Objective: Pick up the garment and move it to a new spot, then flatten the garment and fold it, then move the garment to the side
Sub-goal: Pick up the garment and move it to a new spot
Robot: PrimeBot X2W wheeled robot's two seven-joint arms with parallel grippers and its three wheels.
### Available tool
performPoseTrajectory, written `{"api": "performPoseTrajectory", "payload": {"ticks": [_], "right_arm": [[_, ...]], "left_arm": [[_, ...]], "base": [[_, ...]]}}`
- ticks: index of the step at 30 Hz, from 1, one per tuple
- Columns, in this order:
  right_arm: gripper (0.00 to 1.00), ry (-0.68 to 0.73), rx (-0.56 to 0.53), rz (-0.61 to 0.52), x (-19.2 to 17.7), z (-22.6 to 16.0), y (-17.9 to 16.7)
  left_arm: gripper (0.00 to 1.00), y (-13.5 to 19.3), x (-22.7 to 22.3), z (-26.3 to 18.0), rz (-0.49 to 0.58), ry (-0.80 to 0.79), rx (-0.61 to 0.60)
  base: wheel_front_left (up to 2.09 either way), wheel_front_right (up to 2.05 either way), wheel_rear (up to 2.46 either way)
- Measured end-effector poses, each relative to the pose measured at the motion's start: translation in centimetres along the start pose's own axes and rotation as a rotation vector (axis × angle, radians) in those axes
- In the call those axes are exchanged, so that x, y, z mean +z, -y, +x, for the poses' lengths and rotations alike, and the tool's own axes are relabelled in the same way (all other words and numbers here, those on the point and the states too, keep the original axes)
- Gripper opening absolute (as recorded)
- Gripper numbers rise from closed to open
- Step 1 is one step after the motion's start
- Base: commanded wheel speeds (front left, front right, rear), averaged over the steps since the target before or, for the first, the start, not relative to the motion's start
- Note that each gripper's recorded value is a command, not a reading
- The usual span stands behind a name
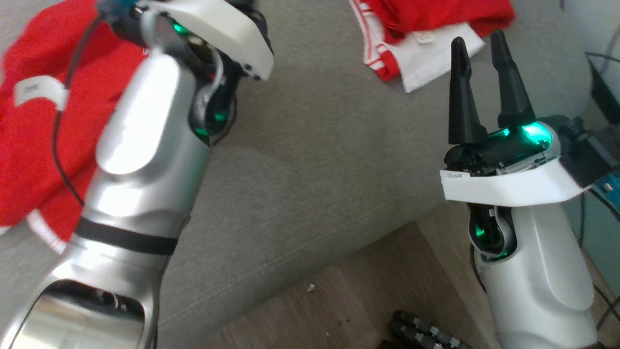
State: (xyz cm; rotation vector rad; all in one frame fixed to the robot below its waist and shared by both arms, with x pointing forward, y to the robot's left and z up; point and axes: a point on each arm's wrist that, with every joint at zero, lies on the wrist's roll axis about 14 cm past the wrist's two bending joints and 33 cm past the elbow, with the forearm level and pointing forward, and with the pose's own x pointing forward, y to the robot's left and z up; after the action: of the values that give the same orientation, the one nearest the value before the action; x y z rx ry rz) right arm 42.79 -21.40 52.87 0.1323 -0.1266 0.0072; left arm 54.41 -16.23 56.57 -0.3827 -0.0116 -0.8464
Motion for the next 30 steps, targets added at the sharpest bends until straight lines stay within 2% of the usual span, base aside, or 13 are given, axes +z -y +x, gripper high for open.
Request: {"api": "performPoseTrajectory", "payload": {"ticks": [3, 7, 11, 15, 19, 22, 26, 30], "right_arm": [[1.0, -0.004, -0.03, 0.003, 0.0, -0.4, 0.9], [1.0, 0.005, -0.036, 0.005, 0.1, -0.1, 1.2], [1.0, 0.022, -0.001, 0.008, 0.3, 0.7, 0.0], [1.0, 0.034, 0.057, 0.002, 0.2, 1.6, -1.9], [1.0, 0.036, 0.12, 0.014, -0.1, 2.3, -4.3], [1.0, 0.023, 0.163, 0.026, -0.7, 2.2, -6.0], [1.0, 0.003, 0.21, 0.045, -1.2, 2.0, -7.7], [1.0, -0.02, 0.256, 0.059, -1.6, 1.5, -9.5]], "left_arm": [[1.0, 1.0, -2.6, 0.3, -0.036, -0.043, -0.025], [1.0, 0.5, -3.2, 0.0, -0.053, -0.045, -0.012], [1.0, -1.8, -0.9, -0.8, -0.041, 0.024, 0.056], [1.0, -6.1, 2.3, -3.1, 0.001, 0.1, 0.161], [1.0, -11.6, 5.4, -8.2, 0.062, 0.16, 0.304], [1.0, -14.4, 5.3, -13.7, 0.083, 0.151, 0.414], [1.0, -15.1, 4.1, -20.7, 0.056, 0.14, 0.528], [1.0, -14.8, 4.9, -26.6, 0.011, 0.208, 0.64]], "base": [[0.0, 0.0, 0.0], [0.0, 0.0, 0.0], [0.0, 0.0, 0.0], [0.0, 0.0, 0.0], [0.0, 0.0, 0.0], [0.0, 0.0, 0.0], [0.0, 0.0, 0.0], [0.0, 0.0, 0.0]]}}
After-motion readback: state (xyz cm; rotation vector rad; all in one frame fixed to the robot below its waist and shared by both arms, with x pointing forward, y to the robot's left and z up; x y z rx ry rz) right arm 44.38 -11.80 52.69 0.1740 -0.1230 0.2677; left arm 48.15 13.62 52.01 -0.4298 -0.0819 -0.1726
